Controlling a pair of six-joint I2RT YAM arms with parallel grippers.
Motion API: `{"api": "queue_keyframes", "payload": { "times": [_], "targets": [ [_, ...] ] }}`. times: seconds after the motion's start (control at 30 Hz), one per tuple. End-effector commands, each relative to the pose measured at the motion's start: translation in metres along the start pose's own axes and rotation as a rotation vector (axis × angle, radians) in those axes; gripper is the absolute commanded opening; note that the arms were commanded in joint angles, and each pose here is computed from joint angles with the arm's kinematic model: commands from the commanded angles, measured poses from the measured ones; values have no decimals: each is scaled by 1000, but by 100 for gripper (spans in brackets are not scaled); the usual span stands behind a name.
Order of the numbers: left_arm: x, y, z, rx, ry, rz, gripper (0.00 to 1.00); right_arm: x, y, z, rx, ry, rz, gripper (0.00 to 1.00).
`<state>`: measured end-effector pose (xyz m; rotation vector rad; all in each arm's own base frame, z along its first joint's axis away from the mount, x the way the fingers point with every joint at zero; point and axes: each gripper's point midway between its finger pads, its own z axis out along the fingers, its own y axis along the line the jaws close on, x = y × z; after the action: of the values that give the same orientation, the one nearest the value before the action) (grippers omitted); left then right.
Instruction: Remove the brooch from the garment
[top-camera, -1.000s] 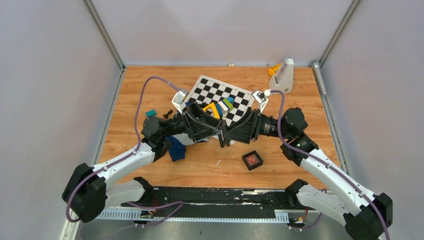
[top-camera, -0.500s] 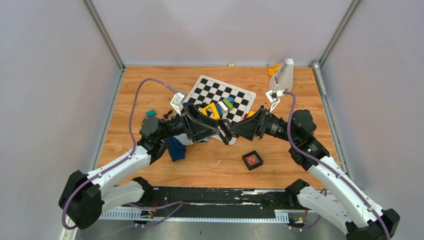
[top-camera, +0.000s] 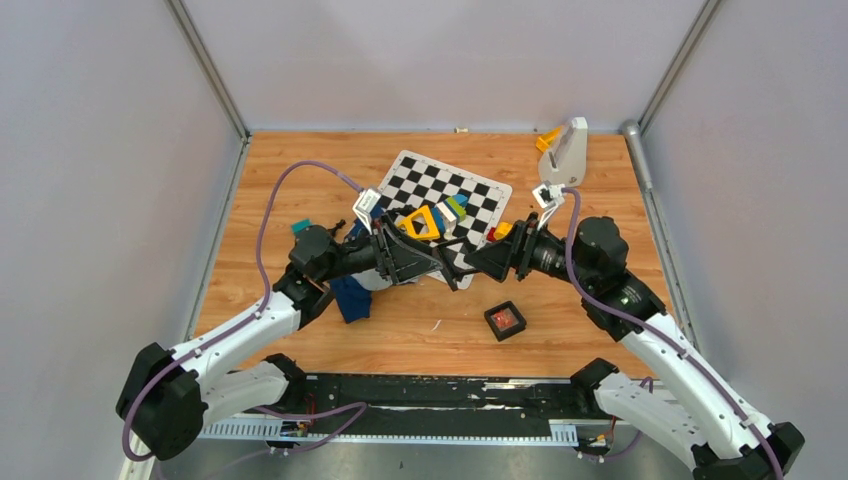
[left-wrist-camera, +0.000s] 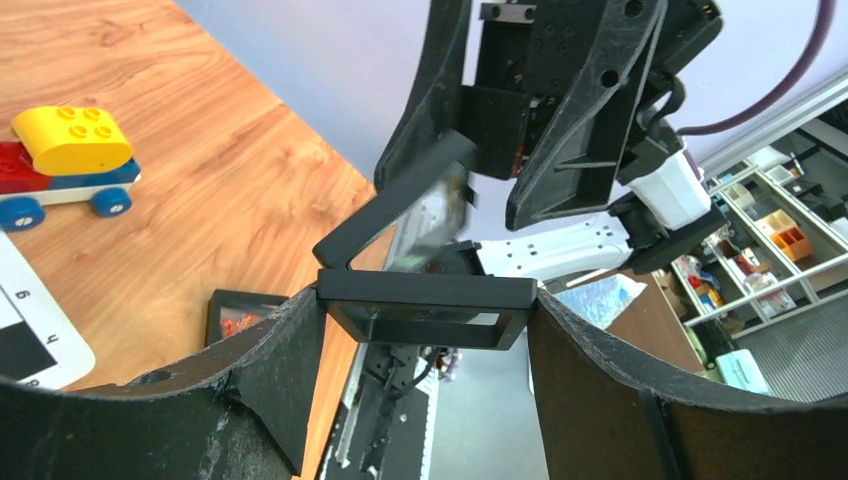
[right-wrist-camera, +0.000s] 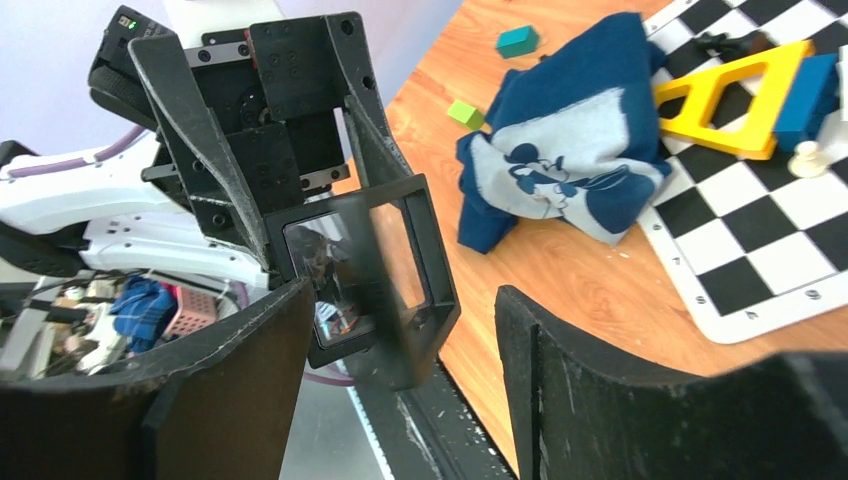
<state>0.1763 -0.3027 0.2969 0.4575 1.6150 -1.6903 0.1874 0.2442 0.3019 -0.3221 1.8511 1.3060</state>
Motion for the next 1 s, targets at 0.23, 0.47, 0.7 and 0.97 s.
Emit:
{"api": "queue_keyframes", "payload": {
  "times": [0.23, 0.47, 0.7, 0.97],
  "targets": [
    [-7, 1, 4, -28, 11, 36, 0, -16, 16, -21, -8, -28, -202, 63],
    [-8, -6, 4, 3, 12, 41, 0, -14, -10, -21, 113, -33, -198, 59],
    [-7, -13, 4, 36, 25, 48, 0, 2, -10, -13, 64, 52, -193, 48],
    [-8, -24, 0, 69, 26, 53, 0, 5, -3, -13, 22, 71, -199, 32]
  ]
}}
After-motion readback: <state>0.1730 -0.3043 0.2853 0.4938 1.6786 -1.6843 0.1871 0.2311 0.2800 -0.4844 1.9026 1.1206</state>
